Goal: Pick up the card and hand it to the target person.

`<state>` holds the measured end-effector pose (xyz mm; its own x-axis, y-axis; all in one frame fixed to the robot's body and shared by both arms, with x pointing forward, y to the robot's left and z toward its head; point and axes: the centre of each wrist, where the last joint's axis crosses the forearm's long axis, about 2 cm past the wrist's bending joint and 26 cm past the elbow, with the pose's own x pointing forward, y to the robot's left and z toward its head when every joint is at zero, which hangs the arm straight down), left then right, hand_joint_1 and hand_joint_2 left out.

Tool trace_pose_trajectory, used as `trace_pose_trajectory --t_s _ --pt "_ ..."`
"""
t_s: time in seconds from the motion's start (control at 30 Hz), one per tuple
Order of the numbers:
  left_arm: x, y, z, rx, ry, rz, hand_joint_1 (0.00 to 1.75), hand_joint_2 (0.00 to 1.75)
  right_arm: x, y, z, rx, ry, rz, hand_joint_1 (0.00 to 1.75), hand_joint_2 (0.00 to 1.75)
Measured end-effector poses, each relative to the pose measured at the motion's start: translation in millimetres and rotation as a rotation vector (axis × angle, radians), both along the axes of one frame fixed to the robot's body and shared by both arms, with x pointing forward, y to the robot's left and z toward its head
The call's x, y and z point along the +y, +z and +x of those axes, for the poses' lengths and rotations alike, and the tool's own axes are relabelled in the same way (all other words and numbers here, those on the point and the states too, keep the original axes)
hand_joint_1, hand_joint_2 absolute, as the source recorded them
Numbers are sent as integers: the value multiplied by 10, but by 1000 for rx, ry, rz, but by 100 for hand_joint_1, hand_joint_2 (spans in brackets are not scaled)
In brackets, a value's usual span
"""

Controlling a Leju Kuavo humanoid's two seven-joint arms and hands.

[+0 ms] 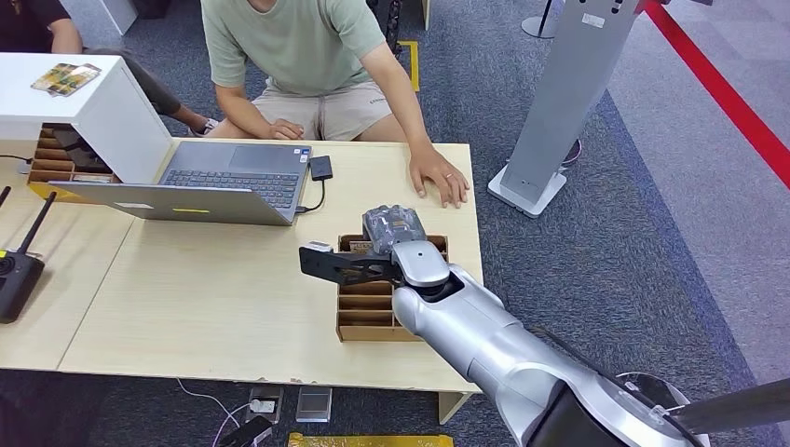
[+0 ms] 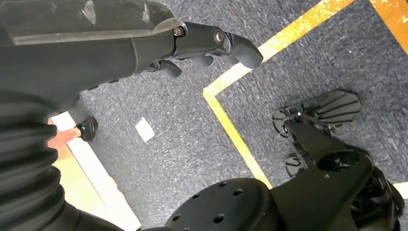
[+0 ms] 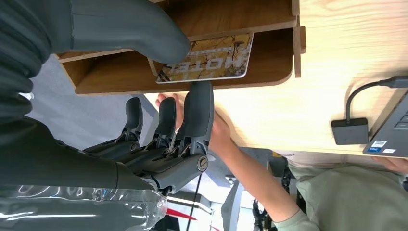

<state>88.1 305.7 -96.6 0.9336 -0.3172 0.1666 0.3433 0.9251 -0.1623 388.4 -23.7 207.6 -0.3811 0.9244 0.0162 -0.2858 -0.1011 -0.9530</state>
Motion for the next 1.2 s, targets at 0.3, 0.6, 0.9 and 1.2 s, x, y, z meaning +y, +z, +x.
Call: trace_pose_trajectory --t_s 0.3,0.6,0.9,1.2 --pt "-94 10 -69 -7 44 4 0 175 82 -20 -92 -11 19 26 175 175" --pt "-198 51 -71 -21 74 -10 0 175 136 -26 -154 -41 33 60 175 175" --pt "-244 101 -52 -37 109 -29 0 175 156 -3 -167 -80 85 146 175 175" --pt "-233 121 -38 -37 164 -45 0 175 187 124 -148 -161 231 253 175 175"
